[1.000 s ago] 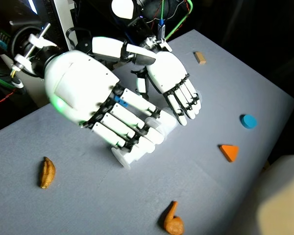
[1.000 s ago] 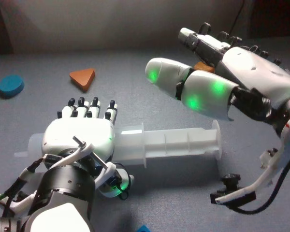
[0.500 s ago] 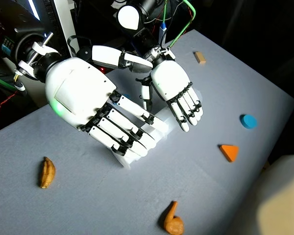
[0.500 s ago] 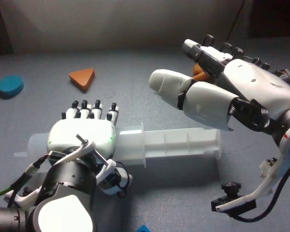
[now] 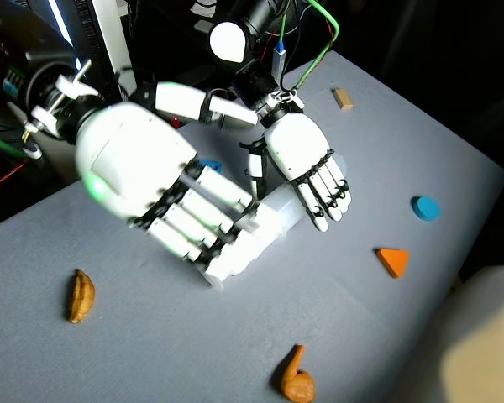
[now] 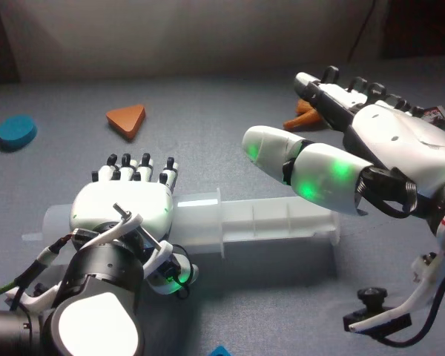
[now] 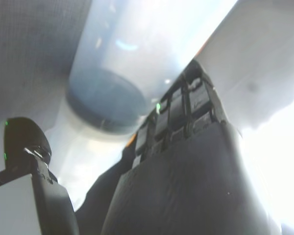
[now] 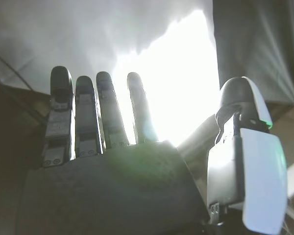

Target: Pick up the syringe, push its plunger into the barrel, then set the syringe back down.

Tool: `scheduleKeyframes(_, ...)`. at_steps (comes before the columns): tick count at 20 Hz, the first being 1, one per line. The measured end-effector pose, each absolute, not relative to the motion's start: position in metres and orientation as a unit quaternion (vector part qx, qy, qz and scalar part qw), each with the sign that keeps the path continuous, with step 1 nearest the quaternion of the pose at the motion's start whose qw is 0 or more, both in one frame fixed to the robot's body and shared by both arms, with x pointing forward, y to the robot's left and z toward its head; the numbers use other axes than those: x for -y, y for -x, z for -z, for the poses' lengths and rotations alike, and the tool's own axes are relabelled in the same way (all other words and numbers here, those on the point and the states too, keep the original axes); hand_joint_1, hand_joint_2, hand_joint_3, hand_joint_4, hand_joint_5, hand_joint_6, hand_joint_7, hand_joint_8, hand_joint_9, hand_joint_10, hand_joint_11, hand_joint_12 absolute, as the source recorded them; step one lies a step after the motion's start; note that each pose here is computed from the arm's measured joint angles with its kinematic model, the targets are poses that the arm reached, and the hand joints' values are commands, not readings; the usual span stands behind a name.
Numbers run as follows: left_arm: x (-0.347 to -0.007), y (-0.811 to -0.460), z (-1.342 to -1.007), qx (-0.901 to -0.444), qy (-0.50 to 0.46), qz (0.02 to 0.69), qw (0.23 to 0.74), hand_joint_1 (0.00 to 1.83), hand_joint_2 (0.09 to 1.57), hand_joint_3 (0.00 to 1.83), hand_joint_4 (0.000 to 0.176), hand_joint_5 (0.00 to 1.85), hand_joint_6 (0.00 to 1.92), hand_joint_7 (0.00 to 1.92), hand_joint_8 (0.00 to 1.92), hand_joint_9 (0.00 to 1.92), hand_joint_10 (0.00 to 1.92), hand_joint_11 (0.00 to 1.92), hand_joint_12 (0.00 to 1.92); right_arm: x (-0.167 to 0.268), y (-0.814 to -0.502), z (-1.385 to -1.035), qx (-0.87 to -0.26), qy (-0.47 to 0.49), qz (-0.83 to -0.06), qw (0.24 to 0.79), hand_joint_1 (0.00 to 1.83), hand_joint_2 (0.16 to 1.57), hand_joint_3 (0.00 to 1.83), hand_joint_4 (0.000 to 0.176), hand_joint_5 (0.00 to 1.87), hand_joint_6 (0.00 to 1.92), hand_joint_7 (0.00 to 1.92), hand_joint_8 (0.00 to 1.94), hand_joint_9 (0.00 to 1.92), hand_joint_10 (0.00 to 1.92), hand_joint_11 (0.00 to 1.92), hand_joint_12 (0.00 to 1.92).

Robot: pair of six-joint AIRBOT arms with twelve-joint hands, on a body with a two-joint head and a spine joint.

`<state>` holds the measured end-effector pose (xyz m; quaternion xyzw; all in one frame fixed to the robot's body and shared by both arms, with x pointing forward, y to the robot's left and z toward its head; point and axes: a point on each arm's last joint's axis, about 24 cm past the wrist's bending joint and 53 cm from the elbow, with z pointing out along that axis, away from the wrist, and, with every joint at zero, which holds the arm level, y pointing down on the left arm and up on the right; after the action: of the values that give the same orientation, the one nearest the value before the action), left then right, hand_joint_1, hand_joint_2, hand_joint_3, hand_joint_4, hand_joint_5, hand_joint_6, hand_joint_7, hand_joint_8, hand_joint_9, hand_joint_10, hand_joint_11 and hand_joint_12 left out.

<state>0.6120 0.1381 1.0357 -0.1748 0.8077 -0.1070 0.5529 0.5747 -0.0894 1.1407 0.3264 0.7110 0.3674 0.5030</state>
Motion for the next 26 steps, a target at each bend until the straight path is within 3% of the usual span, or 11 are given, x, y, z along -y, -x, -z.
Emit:
scheduleKeyframes(2,-0.14,-0.613,-1.033,-0.808,0.175,0.105,0.552,0.83,0.96,0.0,0.028,0.11,0.01,0.18,0.01,0.23,0.02,0.0,0.62,0.091,-0.575,-1.142,-0.714,-0.315,-0.358,0.512,0.0,1.02,0.0,0.109,0.07,0.0,0.07,0.0,0.03,0.0,0.0,0.54)
scheduleKeyframes(3,-0.14,-0.613,-1.032,-0.808,0.179,0.108,0.551,0.84,0.97,0.0,0.0,0.19,0.01,0.27,0.02,0.28,0.01,0.0,0.68,0.091,-0.575,-1.142,-0.716,-0.311,-0.355,0.515,0.0,1.02,0.0,0.109,0.09,0.0,0.08,0.0,0.04,0.01,0.0,0.56)
scheduleKeyframes(5,-0.141,-0.613,-1.031,-0.806,0.181,0.11,0.553,0.85,0.99,0.0,0.0,0.24,0.01,0.33,0.01,0.31,0.01,0.0,0.77,0.091,-0.575,-1.142,-0.717,-0.309,-0.354,0.515,0.0,1.02,0.0,0.109,0.09,0.0,0.09,0.0,0.04,0.0,0.0,0.6)
scheduleKeyframes(6,-0.141,-0.613,-1.032,-0.805,0.179,0.109,0.555,0.9,1.02,0.0,0.0,0.36,0.01,0.5,0.01,0.5,0.03,0.18,0.91,0.09,-0.575,-1.143,-0.716,-0.307,-0.354,0.517,0.0,1.02,0.0,0.109,0.1,0.0,0.09,0.0,0.05,0.01,0.0,0.62)
scheduleKeyframes(7,-0.142,-0.614,-1.033,-0.803,0.177,0.109,0.558,0.9,1.02,0.0,0.0,0.36,0.01,0.5,0.01,0.5,0.03,0.18,0.91,0.09,-0.576,-1.144,-0.716,-0.305,-0.355,0.518,0.0,1.02,0.0,0.109,0.1,0.0,0.09,0.0,0.05,0.01,0.0,0.62)
scheduleKeyframes(11,-0.142,-0.617,-1.036,-0.797,0.178,0.116,0.565,1.1,1.08,0.0,0.0,0.69,0.01,0.84,0.03,0.82,0.06,0.55,0.95,0.088,-0.576,-1.148,-0.713,-0.298,-0.359,0.524,0.0,1.02,0.0,0.109,0.1,0.0,0.09,0.0,0.06,0.0,0.0,0.67)
scheduleKeyframes(12,-0.141,-0.617,-1.037,-0.796,0.176,0.117,0.567,1.2,1.13,0.0,0.0,0.83,0.8,0.96,0.91,0.94,0.1,0.67,0.95,0.088,-0.575,-1.147,-0.714,-0.297,-0.358,0.524,0.0,1.02,0.0,0.109,0.1,0.0,0.09,0.0,0.06,0.0,0.0,0.68)
scheduleKeyframes(13,-0.14,-0.618,-1.038,-0.795,0.175,0.118,0.569,1.33,1.17,0.0,0.0,0.84,0.93,0.84,1.2,0.83,1.15,0.75,1.01,0.089,-0.575,-1.147,-0.714,-0.297,-0.357,0.524,0.0,1.02,0.0,0.109,0.1,0.0,0.09,0.0,0.06,0.0,0.0,0.68)
scheduleKeyframes(14,-0.14,-0.617,-1.038,-0.795,0.177,0.12,0.568,1.35,1.18,0.0,0.0,0.86,0.91,0.82,1.27,0.8,1.39,0.8,1.1,0.089,-0.575,-1.147,-0.714,-0.297,-0.356,0.524,0.01,1.02,0.0,0.109,0.1,0.0,0.09,0.0,0.06,0.0,0.0,0.68)
scheduleKeyframes(19,-0.139,-0.613,-1.036,-0.797,0.185,0.13,0.561,1.37,1.14,0.0,0.0,0.95,0.8,0.86,1.17,0.88,1.39,0.92,1.17,0.095,-0.574,-1.151,-0.7,-0.318,-0.36,0.528,0.01,1.02,0.0,0.109,0.1,0.0,0.09,0.0,0.06,0.0,0.0,0.68)
scheduleKeyframes(26,-0.126,-0.615,-1.049,-0.792,0.151,0.202,0.556,1.36,1.17,0.0,0.0,0.85,0.91,0.85,1.22,0.83,1.44,0.91,1.14,0.105,-0.569,-1.165,-0.683,-0.336,-0.367,0.535,0.02,1.01,0.0,0.109,0.1,0.0,0.08,0.0,0.05,0.0,0.0,0.62)
